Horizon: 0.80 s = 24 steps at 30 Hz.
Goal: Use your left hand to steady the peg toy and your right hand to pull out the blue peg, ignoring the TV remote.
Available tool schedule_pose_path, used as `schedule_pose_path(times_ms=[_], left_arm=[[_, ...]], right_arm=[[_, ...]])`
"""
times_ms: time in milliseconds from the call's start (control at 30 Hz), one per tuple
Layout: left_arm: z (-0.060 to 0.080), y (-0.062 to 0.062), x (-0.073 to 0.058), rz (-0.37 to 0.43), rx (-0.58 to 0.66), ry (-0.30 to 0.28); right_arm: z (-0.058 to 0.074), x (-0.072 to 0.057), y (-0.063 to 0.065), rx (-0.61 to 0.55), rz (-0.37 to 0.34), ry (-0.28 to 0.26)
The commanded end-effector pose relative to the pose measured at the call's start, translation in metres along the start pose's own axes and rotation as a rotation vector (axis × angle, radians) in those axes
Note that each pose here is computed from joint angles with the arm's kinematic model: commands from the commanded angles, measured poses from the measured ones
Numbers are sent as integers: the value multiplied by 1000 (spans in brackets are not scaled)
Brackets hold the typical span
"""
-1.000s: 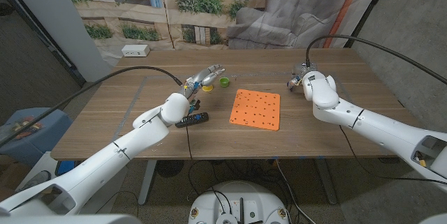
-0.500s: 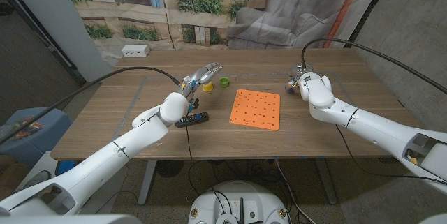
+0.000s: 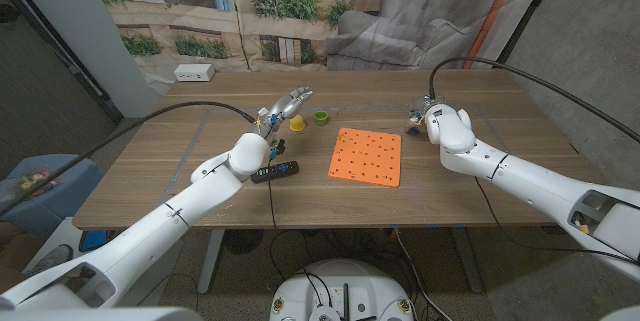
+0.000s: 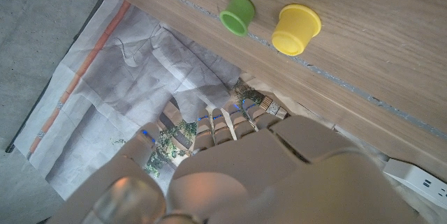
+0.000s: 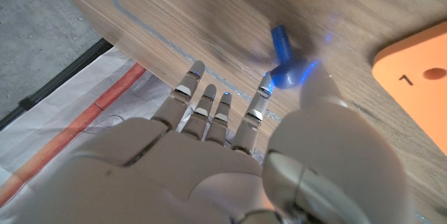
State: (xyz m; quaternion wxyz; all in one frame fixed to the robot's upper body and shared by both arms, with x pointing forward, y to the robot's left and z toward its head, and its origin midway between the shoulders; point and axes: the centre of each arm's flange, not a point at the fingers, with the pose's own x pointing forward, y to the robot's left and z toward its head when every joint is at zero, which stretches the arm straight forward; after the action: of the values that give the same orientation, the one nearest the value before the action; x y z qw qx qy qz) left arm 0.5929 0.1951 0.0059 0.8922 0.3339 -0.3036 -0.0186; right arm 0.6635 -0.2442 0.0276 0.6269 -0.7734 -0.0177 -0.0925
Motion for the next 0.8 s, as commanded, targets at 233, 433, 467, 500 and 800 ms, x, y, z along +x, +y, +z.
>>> schedule_pose_path(times_ms=[233, 433, 467, 500, 800], left_arm=[[-10, 5, 5, 33, -55, 17], [-12, 5, 6, 32, -58, 18], [-12, 5, 6, 33, -58, 21], [-12, 6, 6, 35, -59, 23], [-18, 8, 6, 48, -99, 32]], right_arm=[[-4, 4, 0, 44, 39, -14], [-5, 2, -2, 52, 46, -37], [-6, 2, -3, 55, 48, -41], [-7, 2, -3, 60, 49, -47], [-15, -1, -11, 117, 45, -94]])
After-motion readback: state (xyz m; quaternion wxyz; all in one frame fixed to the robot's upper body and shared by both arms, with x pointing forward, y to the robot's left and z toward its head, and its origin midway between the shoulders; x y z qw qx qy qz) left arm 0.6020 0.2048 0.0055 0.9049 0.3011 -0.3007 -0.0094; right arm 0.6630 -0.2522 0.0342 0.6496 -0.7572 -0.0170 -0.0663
